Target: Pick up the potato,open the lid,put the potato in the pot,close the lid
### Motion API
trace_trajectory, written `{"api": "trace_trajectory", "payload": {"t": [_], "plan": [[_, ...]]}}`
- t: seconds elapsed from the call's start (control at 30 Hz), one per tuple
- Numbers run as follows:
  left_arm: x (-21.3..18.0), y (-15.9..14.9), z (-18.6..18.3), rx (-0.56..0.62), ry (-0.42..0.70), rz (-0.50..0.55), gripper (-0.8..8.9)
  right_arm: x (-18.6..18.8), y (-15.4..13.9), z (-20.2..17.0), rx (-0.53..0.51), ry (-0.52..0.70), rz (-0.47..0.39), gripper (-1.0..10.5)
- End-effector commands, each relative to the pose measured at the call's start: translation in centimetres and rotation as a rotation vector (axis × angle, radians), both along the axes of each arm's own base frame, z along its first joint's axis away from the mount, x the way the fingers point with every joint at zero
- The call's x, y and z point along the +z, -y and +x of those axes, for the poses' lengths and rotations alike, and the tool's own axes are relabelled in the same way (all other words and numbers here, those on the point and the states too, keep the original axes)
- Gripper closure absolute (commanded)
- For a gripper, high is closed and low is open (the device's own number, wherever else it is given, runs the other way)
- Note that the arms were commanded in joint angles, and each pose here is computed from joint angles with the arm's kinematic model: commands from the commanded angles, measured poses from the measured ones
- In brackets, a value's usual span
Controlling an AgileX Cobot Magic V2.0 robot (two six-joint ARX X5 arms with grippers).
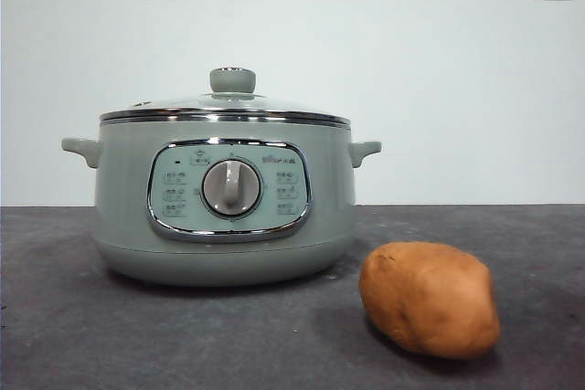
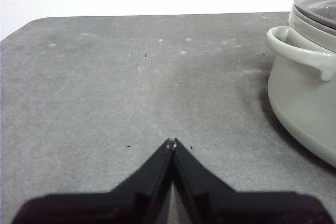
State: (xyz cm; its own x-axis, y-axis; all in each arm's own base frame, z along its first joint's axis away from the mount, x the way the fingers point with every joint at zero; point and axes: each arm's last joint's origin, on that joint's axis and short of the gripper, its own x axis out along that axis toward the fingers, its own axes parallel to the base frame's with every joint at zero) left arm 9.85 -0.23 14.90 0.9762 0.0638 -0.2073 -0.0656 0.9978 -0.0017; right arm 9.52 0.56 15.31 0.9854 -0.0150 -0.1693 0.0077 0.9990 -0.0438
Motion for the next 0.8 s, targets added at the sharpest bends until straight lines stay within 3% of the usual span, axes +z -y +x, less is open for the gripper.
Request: {"api": "trace_trajectory", "payload": {"t": [0.03,0.4,0.8], "plan": [[-0.31,-0.03,0.05,0.007,-0.005,-0.008,8.16,-0.25,0.0,0.04,0.001,-0.003,-0.003,9.5],[-0.3,-0.03,0.05,0.007,-0.004,-0.008,8.16,-0.27,-0.04,0.04,0.012,-0.006,0.007,9.5],[0.09,-0.02,0.11,0.007,0.033,-0.023,8.07,-0.06,-0.11,0.02,0.002,0.001,0.215,9.4]]}}
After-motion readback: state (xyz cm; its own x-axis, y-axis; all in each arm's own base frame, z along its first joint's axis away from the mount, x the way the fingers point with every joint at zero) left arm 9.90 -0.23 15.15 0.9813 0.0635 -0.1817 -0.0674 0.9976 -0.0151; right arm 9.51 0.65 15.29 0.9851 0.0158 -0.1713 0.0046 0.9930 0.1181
